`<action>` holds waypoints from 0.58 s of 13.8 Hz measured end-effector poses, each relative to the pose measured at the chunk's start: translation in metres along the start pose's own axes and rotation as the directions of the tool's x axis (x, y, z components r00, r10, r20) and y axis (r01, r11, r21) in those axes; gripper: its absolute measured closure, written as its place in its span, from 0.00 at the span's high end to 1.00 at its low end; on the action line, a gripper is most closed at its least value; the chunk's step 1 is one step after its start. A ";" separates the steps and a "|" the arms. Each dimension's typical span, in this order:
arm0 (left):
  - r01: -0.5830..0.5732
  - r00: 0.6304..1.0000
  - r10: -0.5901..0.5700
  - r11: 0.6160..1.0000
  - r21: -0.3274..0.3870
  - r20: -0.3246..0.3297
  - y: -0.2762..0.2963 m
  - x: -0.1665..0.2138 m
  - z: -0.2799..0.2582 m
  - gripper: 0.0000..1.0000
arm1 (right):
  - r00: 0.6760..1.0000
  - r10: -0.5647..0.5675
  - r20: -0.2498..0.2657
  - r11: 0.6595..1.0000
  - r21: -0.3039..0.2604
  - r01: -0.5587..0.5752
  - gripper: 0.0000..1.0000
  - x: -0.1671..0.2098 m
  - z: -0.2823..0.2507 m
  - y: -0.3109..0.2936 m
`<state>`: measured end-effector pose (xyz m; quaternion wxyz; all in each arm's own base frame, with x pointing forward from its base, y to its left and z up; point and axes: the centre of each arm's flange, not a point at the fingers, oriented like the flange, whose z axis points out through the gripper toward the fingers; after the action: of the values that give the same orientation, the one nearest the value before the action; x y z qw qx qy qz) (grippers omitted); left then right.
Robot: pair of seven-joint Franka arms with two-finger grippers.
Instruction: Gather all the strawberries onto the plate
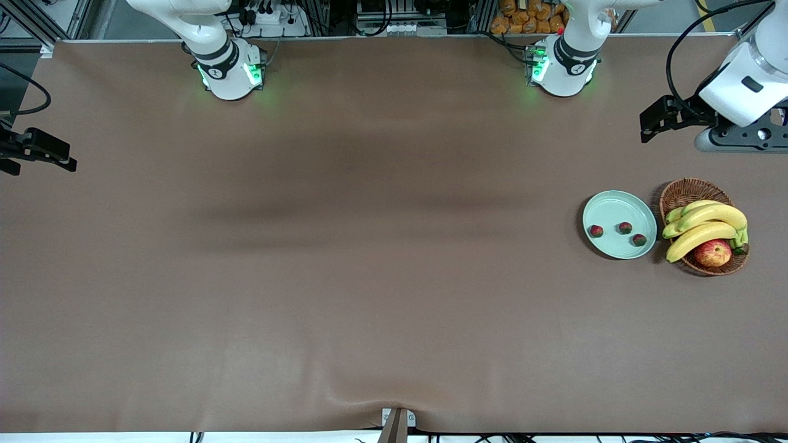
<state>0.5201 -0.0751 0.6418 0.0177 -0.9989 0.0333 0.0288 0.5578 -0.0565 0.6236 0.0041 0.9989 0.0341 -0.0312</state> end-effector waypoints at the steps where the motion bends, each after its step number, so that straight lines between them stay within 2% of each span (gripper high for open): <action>1: 0.003 1.000 -0.003 1.000 -0.001 -0.005 -0.002 0.000 -0.003 1.00 | 1.000 0.003 0.000 1.000 0.000 -0.003 1.00 0.000 0.000 0.002; 8: 0.006 1.000 -0.006 1.000 -0.001 -0.007 -0.004 -0.001 -0.005 1.00 | 1.000 0.014 0.003 1.000 0.001 -0.014 1.00 0.000 0.002 0.008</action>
<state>0.5201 -0.0717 0.6474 0.0170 -0.9991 0.0306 0.0250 0.5579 -0.0643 0.6220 0.0037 0.9991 0.0272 -0.0328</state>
